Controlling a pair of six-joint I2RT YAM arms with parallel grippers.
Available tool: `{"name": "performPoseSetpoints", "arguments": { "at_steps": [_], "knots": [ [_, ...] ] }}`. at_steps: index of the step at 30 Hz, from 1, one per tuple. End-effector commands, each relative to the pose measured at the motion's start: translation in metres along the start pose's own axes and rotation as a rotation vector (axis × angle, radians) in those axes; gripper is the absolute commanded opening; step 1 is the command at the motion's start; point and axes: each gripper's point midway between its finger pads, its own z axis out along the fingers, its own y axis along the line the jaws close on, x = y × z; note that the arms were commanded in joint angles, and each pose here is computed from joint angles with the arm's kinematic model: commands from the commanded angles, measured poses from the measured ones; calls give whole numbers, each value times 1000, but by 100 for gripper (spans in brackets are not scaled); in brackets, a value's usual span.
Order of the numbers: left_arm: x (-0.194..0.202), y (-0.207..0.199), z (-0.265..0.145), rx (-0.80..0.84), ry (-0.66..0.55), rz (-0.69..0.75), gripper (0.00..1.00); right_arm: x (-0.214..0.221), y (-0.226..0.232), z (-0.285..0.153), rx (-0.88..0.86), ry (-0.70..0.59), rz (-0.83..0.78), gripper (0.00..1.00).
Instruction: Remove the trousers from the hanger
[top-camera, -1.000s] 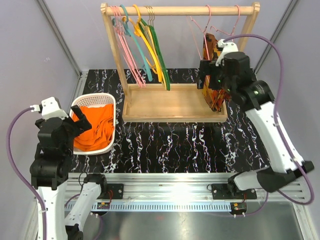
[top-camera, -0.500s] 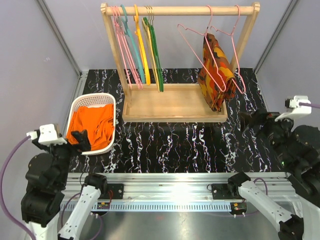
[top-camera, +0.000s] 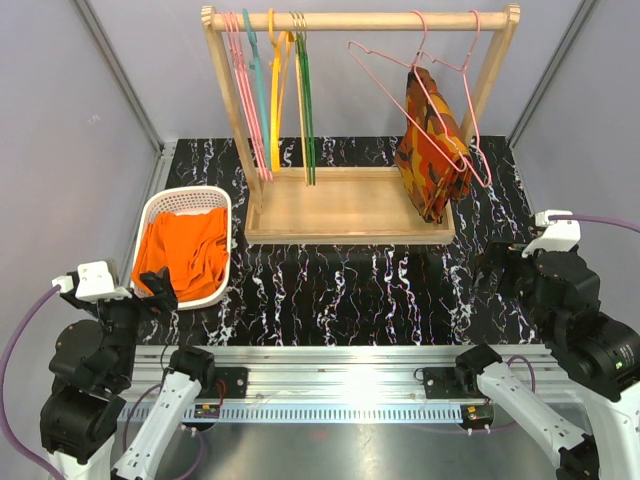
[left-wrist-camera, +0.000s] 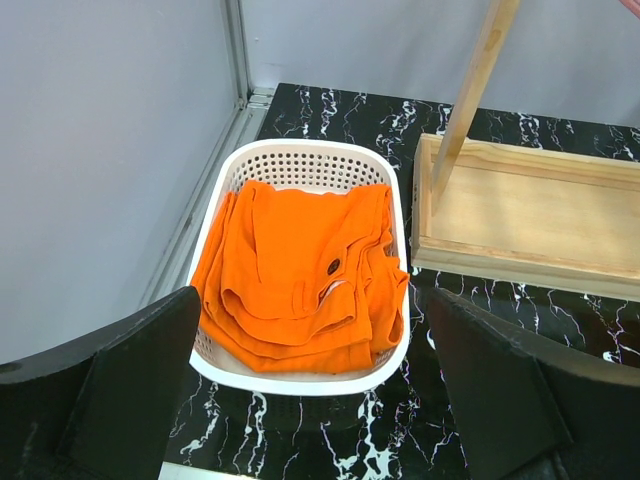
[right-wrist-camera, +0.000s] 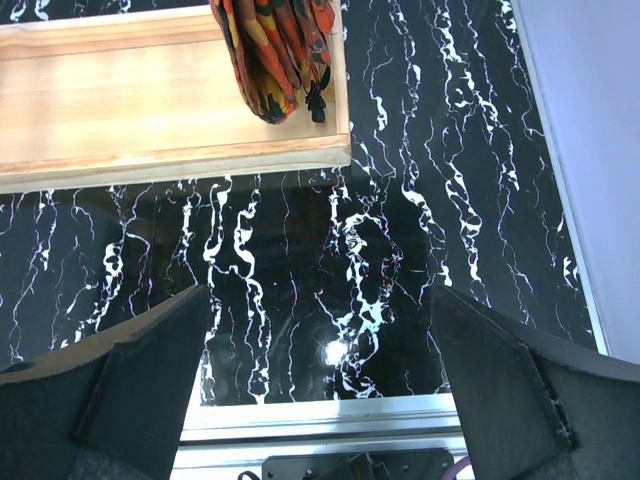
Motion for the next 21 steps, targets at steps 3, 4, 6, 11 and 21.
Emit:
{"name": "performPoseSetpoints", "arguments": {
  "at_steps": [3, 4, 6, 11, 21],
  "knots": [
    [0, 1, 1, -2, -5, 11, 99, -16, -2, 4, 33, -50, 23, 99],
    [1, 0, 2, 2, 0, 13, 99, -19, -2, 5, 37, -58, 26, 100],
    [1, -2, 3, 10, 0, 10, 99, -22, 0, 7, 33, -67, 22, 99],
    [2, -9, 6, 34, 20, -11, 99, -22, 0, 13, 47, -73, 21, 100],
    [6, -17, 11, 60, 18, -24, 99, -19, 4, 16, 29, -67, 18, 99]
  ]
}}
